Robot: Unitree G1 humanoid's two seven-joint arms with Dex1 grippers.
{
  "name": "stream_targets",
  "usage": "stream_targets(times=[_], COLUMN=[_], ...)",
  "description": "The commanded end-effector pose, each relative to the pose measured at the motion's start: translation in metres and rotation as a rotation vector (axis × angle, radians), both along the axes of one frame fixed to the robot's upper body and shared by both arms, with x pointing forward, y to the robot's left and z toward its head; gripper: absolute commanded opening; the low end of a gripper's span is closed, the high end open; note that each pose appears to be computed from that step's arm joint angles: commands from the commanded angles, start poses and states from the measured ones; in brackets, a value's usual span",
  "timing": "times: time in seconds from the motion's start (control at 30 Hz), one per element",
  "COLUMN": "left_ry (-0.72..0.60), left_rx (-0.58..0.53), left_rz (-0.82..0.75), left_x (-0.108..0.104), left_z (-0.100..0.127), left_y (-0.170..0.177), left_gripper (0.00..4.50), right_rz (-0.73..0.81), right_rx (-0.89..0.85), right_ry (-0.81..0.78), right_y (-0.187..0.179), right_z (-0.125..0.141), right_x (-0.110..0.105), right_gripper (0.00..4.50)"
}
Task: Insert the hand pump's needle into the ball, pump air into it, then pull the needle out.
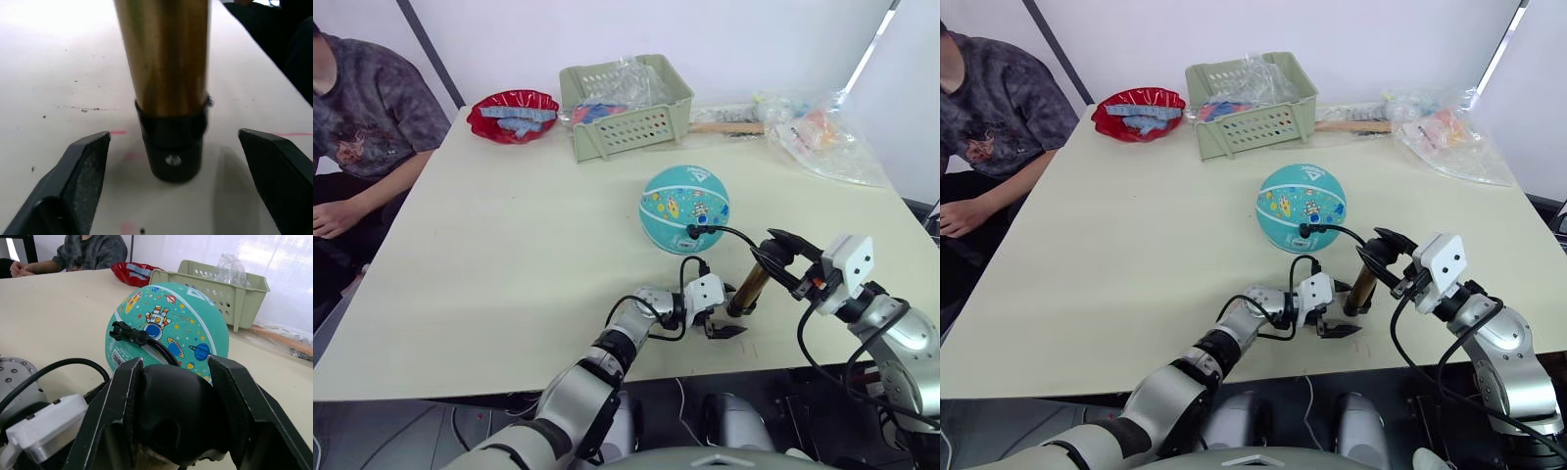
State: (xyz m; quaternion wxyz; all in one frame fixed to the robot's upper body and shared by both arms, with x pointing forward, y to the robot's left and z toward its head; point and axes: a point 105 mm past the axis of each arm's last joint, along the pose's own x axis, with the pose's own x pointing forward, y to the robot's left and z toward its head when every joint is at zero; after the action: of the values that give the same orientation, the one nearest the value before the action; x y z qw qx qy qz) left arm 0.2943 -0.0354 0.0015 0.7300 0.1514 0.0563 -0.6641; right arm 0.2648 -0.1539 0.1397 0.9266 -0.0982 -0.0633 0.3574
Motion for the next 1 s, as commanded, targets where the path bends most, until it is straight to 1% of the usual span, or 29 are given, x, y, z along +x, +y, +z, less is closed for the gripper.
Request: stream_targets(times=[0.03, 0.2, 0.37, 0.53, 0.6, 0.67, 0.8, 0.87, 1.0], left_ry=[-0.021, -0.064, -0.102, -0.117, -0.142, -0.157, -0.157, -0.156, -0.149], left_rx=[-0.058, -0.119, -0.168, -0.175, -0.183, -0.181, -0.182, -0.202, -0.238], left_rz=[-0.027, -0.036, -0.038, -0.033, -0.043, -0.065, -0.071, -0.064, -0.046], left_x=[-0.001, -0.001, -0.006, -0.01, -0.014, -0.019, -0.022, -0.022, -0.026], left_z=[0.014, 0.04, 0.075, 0.093, 0.111, 0.122, 0.129, 0.133, 0.143], left_y=[0.02, 0.046, 0.08, 0.097, 0.115, 0.126, 0.137, 0.138, 0.141], left_gripper=[4.5, 4.5, 4.5, 4.5, 4.5, 4.5, 4.5, 4.5, 4.5], right_rz=[-0.018, -0.021, -0.011, -0.008, -0.005, -0.006, -0.01, -0.025, -0.044], right_rx=[-0.037, -0.037, -0.041, -0.041, -0.053, -0.061, -0.045, -0.066, -0.104], right_ry=[0.178, 0.149, 0.124, 0.106, 0.093, 0.086, 0.079, 0.063, 0.007], right_y=[-0.005, -0.007, -0.011, -0.013, -0.016, -0.019, -0.026, -0.032, -0.046], right_z=[-0.041, -0.033, -0.023, -0.017, -0.013, -0.01, -0.003, 0.002, 0.025], right_x=[-0.005, -0.005, -0.006, -0.006, -0.005, -0.005, -0.004, -0.002, 0.004], right_gripper=[1.59, 1.59, 1.59, 1.59, 1.59, 1.59, 1.59, 1.59, 1.59])
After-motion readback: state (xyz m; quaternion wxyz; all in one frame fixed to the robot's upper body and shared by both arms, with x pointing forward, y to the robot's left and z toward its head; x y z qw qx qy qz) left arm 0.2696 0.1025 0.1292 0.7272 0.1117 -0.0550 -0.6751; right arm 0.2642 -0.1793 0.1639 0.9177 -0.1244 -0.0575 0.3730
